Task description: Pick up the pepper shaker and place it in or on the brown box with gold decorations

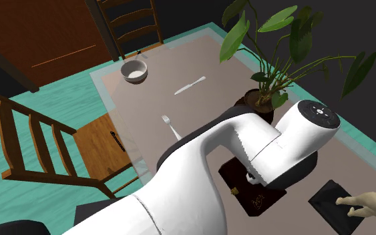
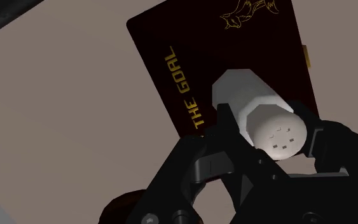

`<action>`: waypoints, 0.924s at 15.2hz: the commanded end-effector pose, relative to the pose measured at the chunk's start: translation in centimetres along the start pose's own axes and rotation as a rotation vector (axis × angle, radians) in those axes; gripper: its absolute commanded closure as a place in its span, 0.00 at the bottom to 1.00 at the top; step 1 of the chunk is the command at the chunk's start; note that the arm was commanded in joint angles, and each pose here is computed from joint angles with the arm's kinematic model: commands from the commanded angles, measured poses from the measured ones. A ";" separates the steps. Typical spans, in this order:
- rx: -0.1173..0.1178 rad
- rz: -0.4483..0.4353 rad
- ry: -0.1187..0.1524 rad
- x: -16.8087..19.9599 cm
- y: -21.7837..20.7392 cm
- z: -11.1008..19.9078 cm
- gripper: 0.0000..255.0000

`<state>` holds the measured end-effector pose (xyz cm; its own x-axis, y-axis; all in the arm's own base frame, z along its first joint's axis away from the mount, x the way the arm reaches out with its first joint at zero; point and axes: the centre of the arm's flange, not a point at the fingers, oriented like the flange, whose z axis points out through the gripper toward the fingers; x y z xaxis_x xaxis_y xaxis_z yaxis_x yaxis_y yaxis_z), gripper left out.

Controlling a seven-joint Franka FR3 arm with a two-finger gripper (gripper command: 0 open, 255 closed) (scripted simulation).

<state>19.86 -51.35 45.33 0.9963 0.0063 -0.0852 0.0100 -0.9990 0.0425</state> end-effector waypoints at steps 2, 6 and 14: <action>-0.001 0.000 0.000 0.1 0.0 0.4 1.00; -0.001 0.000 0.000 0.1 0.0 0.4 1.00; -0.001 0.000 0.000 0.1 0.0 -0.9 0.00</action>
<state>19.95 -51.32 45.51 0.9964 0.0064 -0.0849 0.0101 -0.9990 0.0433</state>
